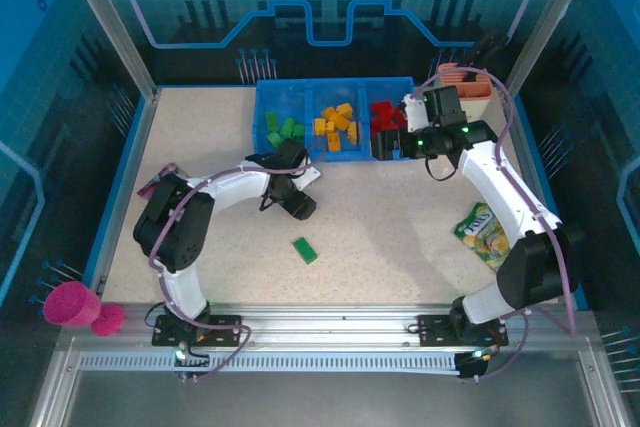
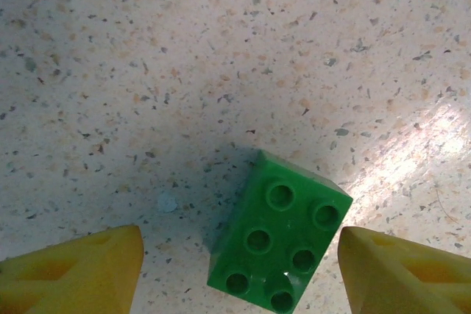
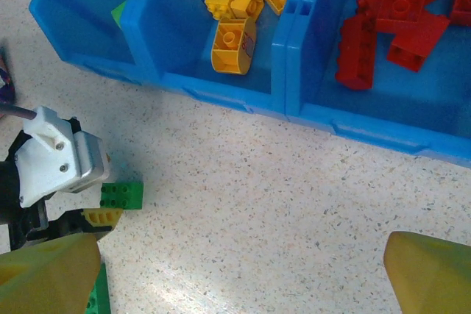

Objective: Sort the legos into containers by color
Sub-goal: Pick up the lego from the center of the table.

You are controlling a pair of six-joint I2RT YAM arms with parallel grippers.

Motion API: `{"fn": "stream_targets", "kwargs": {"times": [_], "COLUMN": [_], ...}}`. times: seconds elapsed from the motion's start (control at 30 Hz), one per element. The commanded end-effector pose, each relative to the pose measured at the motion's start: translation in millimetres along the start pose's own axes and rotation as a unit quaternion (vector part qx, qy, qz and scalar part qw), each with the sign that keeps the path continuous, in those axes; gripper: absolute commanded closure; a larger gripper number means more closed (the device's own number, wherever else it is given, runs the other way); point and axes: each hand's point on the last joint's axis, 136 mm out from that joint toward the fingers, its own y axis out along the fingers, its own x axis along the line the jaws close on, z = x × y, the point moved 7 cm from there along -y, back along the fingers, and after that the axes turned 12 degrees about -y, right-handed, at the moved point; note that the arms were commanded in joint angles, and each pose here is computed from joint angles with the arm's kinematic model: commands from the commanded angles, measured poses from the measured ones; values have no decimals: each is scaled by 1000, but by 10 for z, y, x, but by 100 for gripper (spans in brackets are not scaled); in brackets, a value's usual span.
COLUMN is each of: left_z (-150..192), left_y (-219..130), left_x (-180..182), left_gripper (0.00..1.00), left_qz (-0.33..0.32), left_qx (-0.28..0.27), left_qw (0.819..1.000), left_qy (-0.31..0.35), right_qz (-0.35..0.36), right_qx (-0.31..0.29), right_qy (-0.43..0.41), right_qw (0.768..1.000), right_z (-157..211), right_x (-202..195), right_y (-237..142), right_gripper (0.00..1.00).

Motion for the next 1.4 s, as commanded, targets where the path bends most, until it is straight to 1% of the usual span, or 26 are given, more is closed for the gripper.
{"fn": "stream_targets", "kwargs": {"times": [0.0, 0.2, 0.4, 0.5, 0.6, 0.67, 0.77, 0.87, 0.9, 1.0, 1.07, 1.17, 1.3, 1.37], "left_z": [-55, -11, 43, 73, 83, 78, -34, -305, -418, -770, -981, -1289, -1605, -1726], "left_y": [7, 120, 174, 193, 181, 135, -52, -352, -479, -866, -1011, -1080, -1000, -925], "left_x": [-101, -129, -128, -120, -148, -152, -109, 166, 307, 660, 803, 1029, 1268, 1337], "left_gripper": [28, 30, 40, 51, 68, 74, 76, 77, 77, 78, 77, 76, 76, 76], "left_qz": [24, 18, 17, 16, 20, 18, 5, 4, 4, 11, -1, -15, -26, -31], "left_qx": [2, 29, 52, 62, 68, 68, 30, -38, -67, -161, -198, -224, -243, -246], "left_qw": [1000, 999, 999, 998, 997, 997, 999, 995, 991, 970, 960, 947, 932, 929], "left_qy": [19, 12, -2, -10, -15, -23, -38, -87, -114, -183, -198, -231, -269, -275], "right_qz": [3, 5, 8, 12, 16, 19, 19, 16, 15, 10, 5, -2, 8, 7], "right_qx": [14, 19, 19, 19, 21, 21, 22, 18, 16, 6, 2, 1, -17, -28], "right_qy": [-8, -5, -5, -7, -10, -11, -14, -14, -12, -9, -6, -3, 2, 3], "right_qw": [1000, 1000, 1000, 1000, 1000, 1000, 999, 1000, 1000, 1000, 1000, 1000, 1000, 1000], "right_z": [12, -6, -20, -19, -15, -13, -5, -3, -15, -48, -61, -81, -105, -115], "right_x": [18, 2, -5, -11, -22, -28, -35, -42, -50, -52, -59, -62, -91, -94], "right_y": [30, 60, 60, 50, 61, 63, 69, 90, 102, 140, 171, 224, 239, 238], "right_gripper": [0, 0, 0, 0, 0, 0, 0, 0, 0, 0, 0, 0, 0, 0]}}
